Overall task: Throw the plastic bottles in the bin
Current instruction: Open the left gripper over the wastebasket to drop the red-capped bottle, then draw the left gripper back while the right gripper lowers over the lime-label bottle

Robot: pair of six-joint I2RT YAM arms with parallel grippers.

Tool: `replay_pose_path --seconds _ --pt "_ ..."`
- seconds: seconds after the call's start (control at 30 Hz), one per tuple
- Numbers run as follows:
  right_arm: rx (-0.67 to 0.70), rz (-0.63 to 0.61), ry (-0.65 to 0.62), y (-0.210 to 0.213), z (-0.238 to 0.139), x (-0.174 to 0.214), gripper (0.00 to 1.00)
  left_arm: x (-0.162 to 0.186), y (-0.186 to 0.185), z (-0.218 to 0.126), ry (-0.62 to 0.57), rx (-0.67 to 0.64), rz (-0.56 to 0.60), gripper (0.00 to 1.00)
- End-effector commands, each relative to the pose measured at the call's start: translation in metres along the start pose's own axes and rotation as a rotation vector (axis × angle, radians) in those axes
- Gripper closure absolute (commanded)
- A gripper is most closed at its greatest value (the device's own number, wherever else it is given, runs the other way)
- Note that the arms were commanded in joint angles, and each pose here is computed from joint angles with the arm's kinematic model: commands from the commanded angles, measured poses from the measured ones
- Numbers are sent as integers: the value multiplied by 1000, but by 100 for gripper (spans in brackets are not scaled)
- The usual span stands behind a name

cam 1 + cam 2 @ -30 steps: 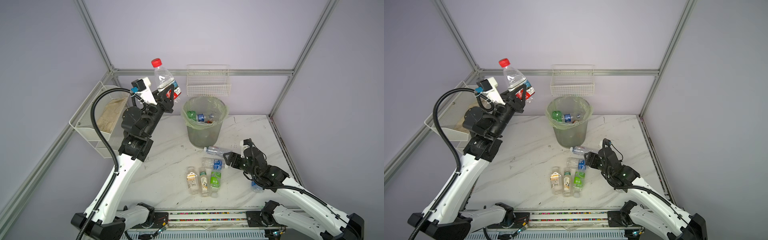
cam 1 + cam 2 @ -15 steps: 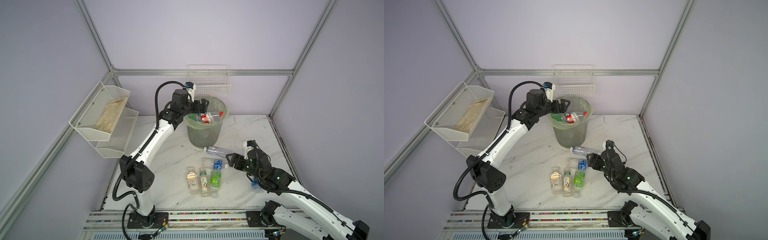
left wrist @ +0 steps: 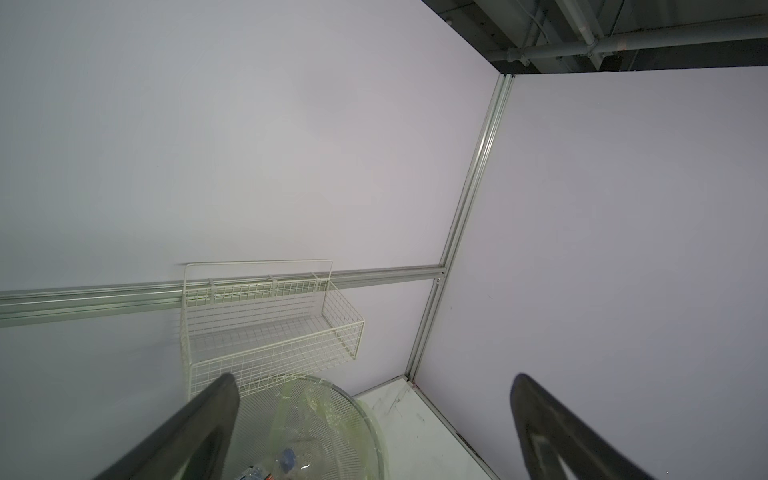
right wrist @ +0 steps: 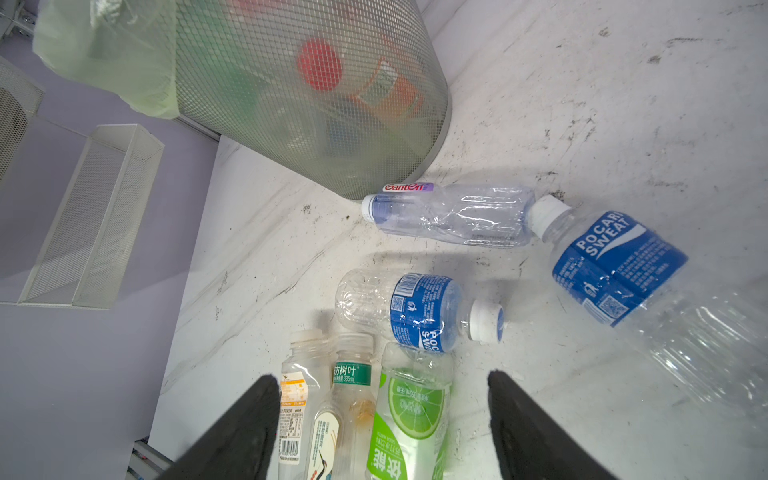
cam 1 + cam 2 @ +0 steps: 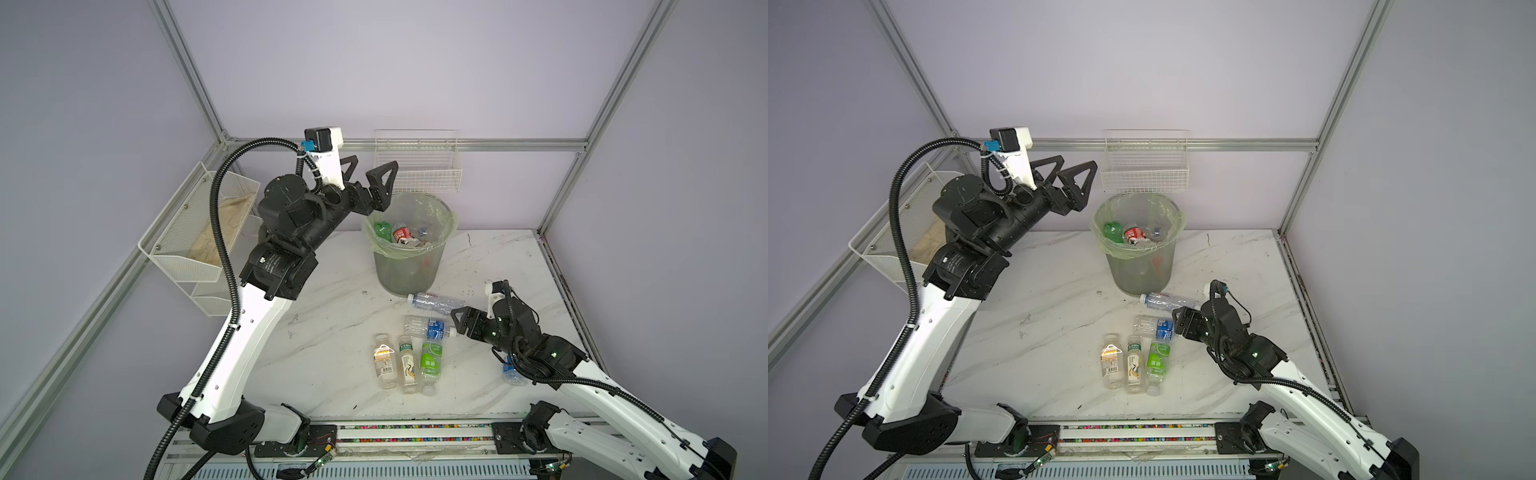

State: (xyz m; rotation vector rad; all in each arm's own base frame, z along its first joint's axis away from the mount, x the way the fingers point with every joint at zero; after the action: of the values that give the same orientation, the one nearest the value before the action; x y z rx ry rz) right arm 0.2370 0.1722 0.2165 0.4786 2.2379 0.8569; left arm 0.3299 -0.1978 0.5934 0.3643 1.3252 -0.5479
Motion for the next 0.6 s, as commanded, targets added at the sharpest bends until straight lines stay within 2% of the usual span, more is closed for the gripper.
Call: replay_pose_path --seconds 0.0,0.23,0.57 --pt "6 14 -13 -3 -5 -2 19 14 -3 -5 19 2 8 0" --pt "13 16 12 -4 3 3 19 37 1 -39 41 -43 14 0" --pt "62 14 103 -16 34 25 21 124 21 -85 206 -150 38 0"
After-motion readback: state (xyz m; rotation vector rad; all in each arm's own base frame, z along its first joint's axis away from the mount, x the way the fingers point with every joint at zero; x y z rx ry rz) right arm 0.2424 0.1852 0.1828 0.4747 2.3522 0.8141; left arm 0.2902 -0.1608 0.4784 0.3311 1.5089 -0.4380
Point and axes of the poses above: each gripper's point midway between its finger pads, its own z axis out along the fingers, its own y axis along the line the jaws close on, x = y × z, the point moved 1 cm from there along -z, back along the fingers, and after that the axes turned 12 degrees about z, right-handed, at the moved point
